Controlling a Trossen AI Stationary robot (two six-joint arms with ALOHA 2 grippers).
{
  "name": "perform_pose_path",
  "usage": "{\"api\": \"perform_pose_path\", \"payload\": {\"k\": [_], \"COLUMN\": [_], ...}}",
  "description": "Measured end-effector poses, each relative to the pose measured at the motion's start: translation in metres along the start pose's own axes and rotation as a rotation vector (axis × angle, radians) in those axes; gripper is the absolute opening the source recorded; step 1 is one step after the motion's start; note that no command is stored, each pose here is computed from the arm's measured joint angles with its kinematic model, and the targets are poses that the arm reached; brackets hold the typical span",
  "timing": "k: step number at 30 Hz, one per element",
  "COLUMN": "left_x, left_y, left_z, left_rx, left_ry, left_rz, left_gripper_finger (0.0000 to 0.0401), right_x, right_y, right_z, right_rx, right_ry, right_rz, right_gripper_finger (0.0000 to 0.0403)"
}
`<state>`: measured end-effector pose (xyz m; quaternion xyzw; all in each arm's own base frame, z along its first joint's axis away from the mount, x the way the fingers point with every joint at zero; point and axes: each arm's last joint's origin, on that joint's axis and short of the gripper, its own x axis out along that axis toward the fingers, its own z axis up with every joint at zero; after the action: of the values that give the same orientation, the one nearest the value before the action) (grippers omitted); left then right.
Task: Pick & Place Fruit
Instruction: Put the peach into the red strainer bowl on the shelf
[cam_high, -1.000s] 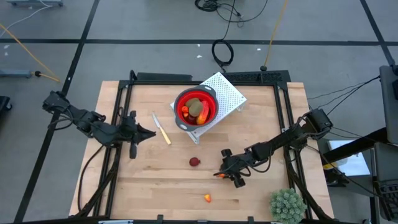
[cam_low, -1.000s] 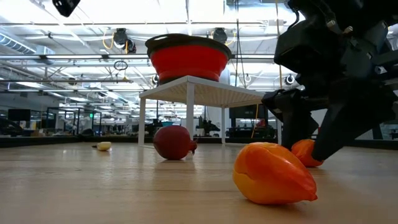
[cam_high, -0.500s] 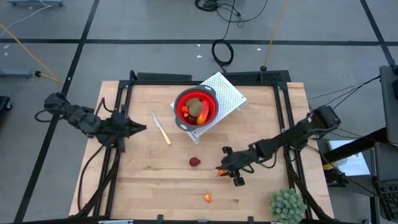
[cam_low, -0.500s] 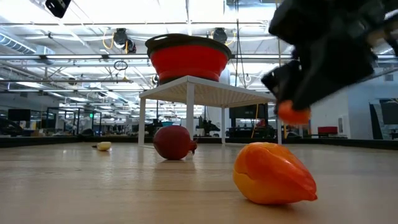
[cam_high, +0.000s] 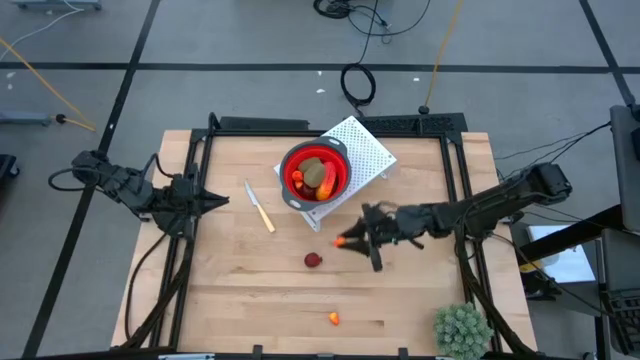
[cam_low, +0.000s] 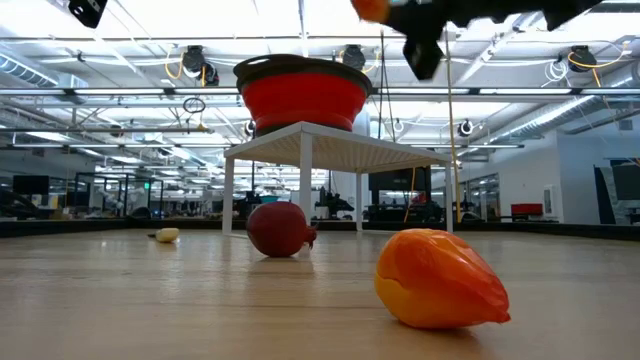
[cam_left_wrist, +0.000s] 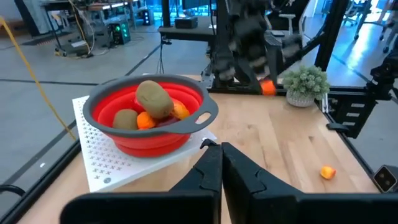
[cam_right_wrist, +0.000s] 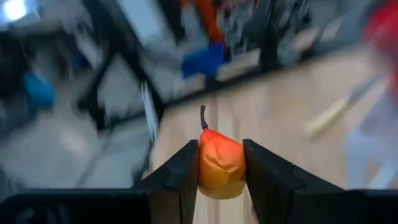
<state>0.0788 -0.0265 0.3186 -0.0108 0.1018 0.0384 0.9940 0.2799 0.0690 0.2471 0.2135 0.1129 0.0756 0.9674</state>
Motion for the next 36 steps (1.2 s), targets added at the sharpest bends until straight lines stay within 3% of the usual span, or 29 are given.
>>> {"api": "perform_pose_path", "payload": {"k": [9,19,24,36], "left_x": [0.000,0.000,0.000,0.000], "left_y": [-0.003,-0.004,-0.004,-0.005], "left_z": [0.000,0.000,-0.001,-0.001], "left_rx": [0.018,0.061,0.061,0.088], "left_ry": [0.015,0.016,0.017,0.016], "left_rz": [-0.102,-0.140,-0.144,-0.160], "left_gripper_finger": [0.0005,0.0018,0.0006,0.0014], "right_x": [-0.015,-0.020,-0.024,-0.029], "right_y": [-0.016,-0.034,-0.041,-0.053], "right_z": [0.050,0.065,0.073,0.081], "right_rx": [0.103,0.254,0.339,0.296], "right_ry": [-0.365,-0.431,-0.520,-0.576], "right_rz": [0.032,0.078,0.061,0.031], "right_gripper_finger": [0.0110,0.0110,0.0110,0.0110]}}
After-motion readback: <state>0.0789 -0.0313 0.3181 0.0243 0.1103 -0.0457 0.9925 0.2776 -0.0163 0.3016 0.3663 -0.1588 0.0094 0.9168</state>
